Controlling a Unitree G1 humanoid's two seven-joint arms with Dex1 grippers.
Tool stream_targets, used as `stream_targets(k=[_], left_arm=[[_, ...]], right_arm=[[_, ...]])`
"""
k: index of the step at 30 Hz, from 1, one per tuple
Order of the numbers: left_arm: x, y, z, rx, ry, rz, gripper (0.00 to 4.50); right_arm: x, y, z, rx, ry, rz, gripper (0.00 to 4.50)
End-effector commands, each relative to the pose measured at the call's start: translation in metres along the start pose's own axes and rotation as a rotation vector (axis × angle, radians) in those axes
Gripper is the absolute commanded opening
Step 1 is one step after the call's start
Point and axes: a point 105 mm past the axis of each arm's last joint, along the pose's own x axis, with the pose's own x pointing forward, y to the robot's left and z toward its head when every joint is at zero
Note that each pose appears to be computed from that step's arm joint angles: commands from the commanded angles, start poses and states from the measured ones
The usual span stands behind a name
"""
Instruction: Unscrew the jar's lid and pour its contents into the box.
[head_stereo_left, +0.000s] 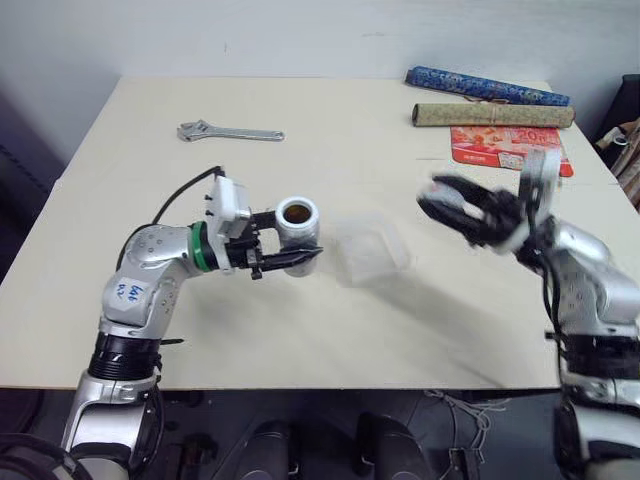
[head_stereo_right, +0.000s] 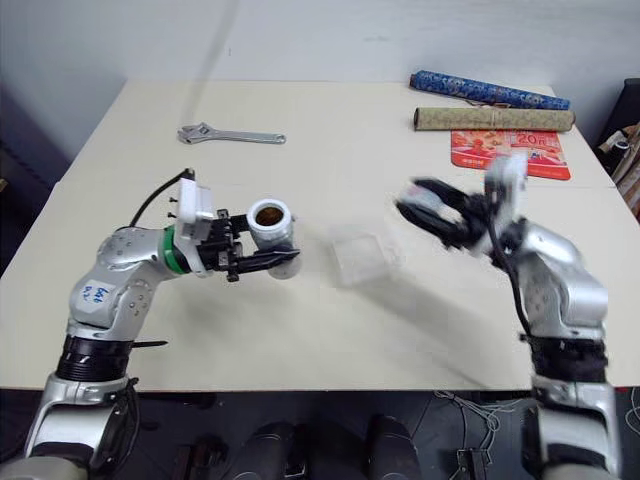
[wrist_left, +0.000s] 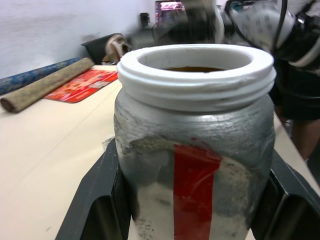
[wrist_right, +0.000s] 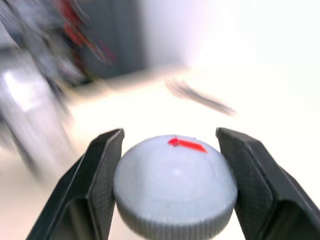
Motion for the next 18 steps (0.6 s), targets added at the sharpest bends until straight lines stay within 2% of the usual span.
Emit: stream_targets(k=[1,4,8,9,14,18], left_arm=[[-0.007,0.011,0.009,0.034,-0.01,0.045,2.37],[-0.007,0.02,0.01,0.015,-0.012,0.072,2.37],[-0.003,0.029,0.011,0.013,0.001,0.089,2.37],[-0.001,0.032,0.012,0.002,0.001,0.088,2.37],[0.008,0.049,0.022,0.04,0.029,0.118,2.37],[0.019,0.062,0.029,0.139,0.087,0.138,2.37]], right_arm=[[-0.057,-0.039,-0.023,-0.172,0.074,-0.213,2.53],[-0.088,-0.054,-0.053,-0.141,0.147,-0.341,2.53],[-0.105,-0.058,-0.071,-0.053,0.163,-0.413,2.53],[-0.108,-0.058,-0.073,-0.033,0.157,-0.425,2.88],[-0.113,-0.052,-0.05,-0.061,0.09,-0.407,4.49],[-0.101,-0.029,-0.014,-0.083,0.047,-0.286,4.49]])
